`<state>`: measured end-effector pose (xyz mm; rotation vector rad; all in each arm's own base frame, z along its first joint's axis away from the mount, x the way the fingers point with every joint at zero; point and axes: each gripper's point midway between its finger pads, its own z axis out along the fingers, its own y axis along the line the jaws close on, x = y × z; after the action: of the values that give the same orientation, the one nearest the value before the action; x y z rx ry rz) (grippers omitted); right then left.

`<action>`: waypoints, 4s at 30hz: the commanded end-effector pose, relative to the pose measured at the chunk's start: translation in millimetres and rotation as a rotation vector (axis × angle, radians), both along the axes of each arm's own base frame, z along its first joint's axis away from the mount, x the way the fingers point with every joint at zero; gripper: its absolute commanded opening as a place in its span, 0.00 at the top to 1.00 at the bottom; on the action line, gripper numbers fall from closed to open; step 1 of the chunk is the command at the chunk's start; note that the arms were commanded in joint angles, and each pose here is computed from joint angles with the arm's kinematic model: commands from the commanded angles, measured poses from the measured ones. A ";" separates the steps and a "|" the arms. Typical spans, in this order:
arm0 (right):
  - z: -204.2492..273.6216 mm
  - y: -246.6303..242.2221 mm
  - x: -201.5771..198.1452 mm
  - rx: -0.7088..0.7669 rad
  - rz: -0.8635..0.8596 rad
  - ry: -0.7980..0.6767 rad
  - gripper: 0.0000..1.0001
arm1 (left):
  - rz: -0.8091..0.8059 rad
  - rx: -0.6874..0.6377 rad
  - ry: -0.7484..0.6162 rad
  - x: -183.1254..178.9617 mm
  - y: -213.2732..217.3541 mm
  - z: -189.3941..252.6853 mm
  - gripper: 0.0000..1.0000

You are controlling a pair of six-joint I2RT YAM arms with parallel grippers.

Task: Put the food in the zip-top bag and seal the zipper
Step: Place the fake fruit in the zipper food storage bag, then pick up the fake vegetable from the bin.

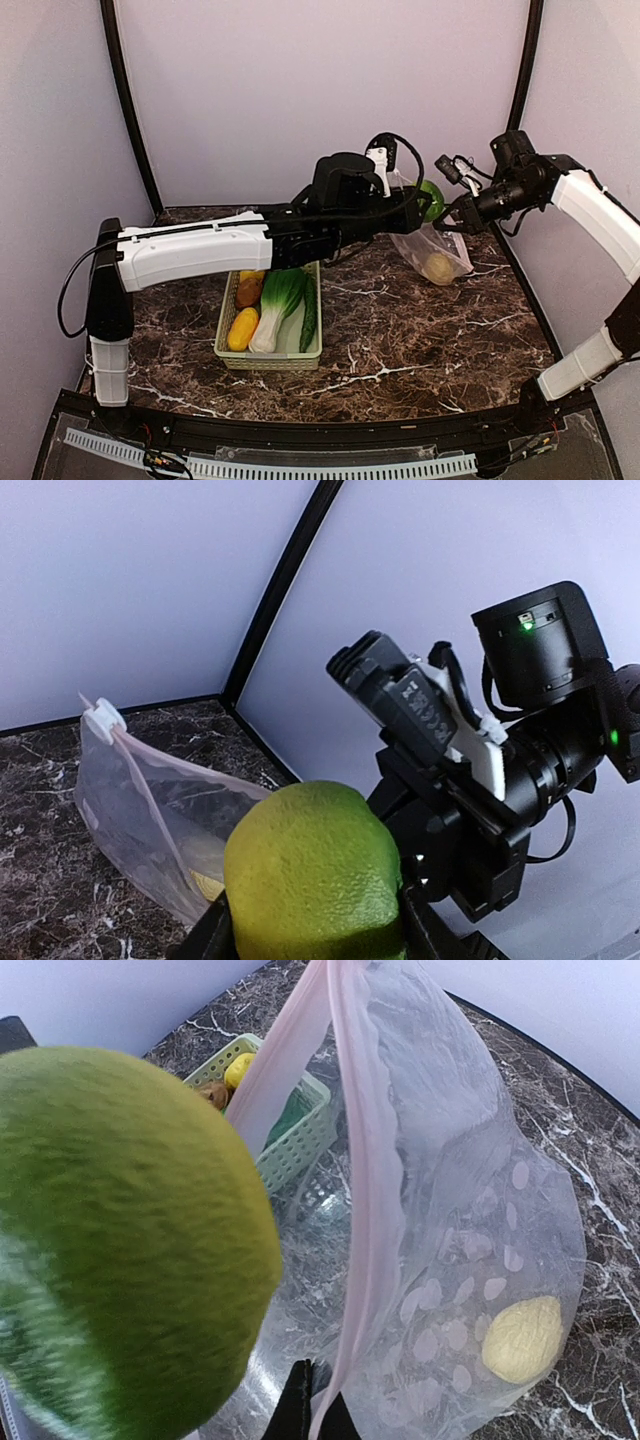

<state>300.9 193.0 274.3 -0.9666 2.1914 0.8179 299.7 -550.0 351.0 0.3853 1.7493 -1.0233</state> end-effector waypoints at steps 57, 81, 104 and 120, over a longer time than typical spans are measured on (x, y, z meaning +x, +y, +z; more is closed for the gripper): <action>41.8 -49.3 47.0 -0.166 -0.233 -0.219 1.00 | 0.316 0.636 0.150 -19.2 227.3 -77.6 0.09; 22.9 -47.8 35.1 -0.179 -0.188 -0.179 1.00 | 0.298 1.066 0.585 38.8 250.6 -219.3 0.08; 10.1 -44.2 34.9 -0.181 -0.166 -0.129 1.00 | 0.231 1.084 0.721 85.3 249.1 -292.4 0.26; 4.2 -38.3 36.6 -0.161 -0.143 -0.111 1.00 | 0.215 1.099 0.737 81.7 252.2 -268.6 0.77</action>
<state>339.4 152.2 278.8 -0.8790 2.2320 0.4988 388.4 -305.3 62.9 0.4849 2.8543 0.0780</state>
